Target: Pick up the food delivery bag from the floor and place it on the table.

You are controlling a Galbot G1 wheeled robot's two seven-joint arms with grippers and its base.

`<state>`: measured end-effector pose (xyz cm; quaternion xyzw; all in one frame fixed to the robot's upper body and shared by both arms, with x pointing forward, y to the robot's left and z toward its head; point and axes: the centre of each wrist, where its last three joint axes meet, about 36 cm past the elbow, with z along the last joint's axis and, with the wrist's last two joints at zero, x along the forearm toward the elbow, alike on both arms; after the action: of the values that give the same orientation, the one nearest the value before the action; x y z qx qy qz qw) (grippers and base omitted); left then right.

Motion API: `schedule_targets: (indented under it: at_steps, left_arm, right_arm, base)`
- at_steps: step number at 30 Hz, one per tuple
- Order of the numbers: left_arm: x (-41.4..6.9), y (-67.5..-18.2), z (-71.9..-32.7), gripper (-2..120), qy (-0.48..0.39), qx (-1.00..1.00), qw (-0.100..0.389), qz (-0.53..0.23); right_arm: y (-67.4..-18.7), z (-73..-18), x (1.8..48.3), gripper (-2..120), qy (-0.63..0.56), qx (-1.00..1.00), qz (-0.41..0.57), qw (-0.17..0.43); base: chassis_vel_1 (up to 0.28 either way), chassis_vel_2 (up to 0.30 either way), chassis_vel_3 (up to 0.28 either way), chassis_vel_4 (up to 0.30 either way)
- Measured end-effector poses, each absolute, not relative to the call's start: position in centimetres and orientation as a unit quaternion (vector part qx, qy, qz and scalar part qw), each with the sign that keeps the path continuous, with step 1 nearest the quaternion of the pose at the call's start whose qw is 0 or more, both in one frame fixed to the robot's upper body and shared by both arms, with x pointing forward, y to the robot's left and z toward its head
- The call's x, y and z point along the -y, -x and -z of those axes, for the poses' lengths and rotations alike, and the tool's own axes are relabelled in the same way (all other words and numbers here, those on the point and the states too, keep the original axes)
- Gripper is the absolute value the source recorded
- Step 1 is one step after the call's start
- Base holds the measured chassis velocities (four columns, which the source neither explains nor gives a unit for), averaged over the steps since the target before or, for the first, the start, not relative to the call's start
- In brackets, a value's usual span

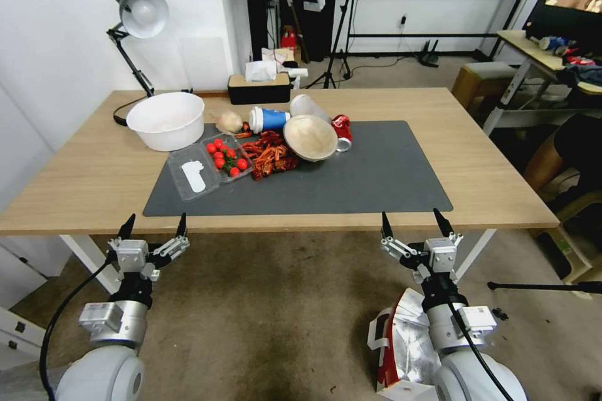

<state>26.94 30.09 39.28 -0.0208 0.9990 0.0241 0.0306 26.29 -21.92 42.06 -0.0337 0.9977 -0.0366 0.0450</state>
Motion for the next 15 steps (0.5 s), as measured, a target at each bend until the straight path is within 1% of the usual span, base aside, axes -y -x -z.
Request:
schedule_targets:
  at_steps: [15]
  left_arm:
    - [-29.81,-26.45,-39.94,100,0.015,-0.999,0.028,-0.033]
  right_arm:
    - [-26.11,-42.49,21.74,100,0.038,-0.998,0.029,0.051]
  base:
    - [0.000,0.000,0.000,0.000]
